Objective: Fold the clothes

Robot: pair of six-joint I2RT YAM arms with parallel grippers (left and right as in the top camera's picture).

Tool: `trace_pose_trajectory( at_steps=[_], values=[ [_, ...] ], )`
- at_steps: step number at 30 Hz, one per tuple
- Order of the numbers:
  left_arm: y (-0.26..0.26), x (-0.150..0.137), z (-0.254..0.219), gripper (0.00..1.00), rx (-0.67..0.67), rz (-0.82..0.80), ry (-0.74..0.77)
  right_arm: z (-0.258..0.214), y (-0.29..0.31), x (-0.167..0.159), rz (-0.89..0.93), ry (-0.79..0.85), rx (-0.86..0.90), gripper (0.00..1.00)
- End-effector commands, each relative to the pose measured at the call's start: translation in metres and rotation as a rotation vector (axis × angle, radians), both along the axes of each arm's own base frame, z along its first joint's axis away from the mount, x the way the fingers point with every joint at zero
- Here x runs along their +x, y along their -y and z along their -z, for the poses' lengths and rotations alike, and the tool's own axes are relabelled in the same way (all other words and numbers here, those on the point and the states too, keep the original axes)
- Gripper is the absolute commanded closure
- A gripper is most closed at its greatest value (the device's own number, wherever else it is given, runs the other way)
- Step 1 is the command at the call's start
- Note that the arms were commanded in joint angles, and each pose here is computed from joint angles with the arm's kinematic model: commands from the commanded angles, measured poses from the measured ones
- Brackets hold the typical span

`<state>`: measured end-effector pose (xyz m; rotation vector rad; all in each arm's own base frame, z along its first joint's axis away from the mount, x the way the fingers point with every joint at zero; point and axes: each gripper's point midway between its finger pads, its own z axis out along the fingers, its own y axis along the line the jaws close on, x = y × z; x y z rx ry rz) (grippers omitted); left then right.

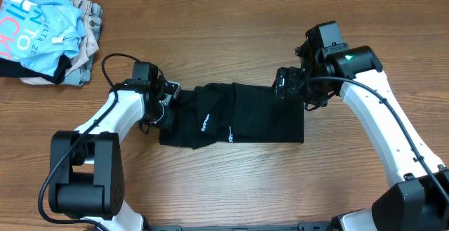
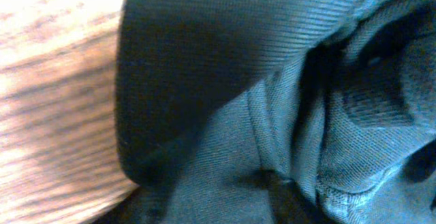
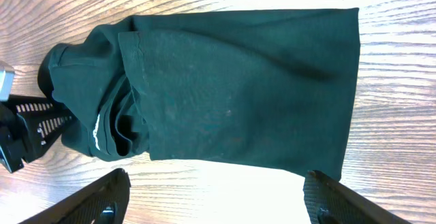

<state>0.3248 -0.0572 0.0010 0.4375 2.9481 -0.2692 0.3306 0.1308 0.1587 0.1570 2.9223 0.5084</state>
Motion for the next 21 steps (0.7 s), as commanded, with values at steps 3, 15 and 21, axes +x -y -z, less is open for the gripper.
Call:
trace_pose_trajectory(
  at_steps=[3,15,21],
  values=[
    [-0.003,-0.016,0.014,0.96,-0.003,-0.098,-0.076,-0.002,0.001,-0.001,-0.003,0.015,-0.008,0.17],
    [-0.054,0.022,-0.089,0.96,0.217,-0.226,-0.07,0.001,0.002,-0.004,-0.003,0.002,-0.011,0.19],
    [-0.058,0.037,-0.143,0.96,0.235,-0.206,-0.014,0.002,0.005,-0.003,-0.009,0.007,-0.023,0.19]
  ],
)
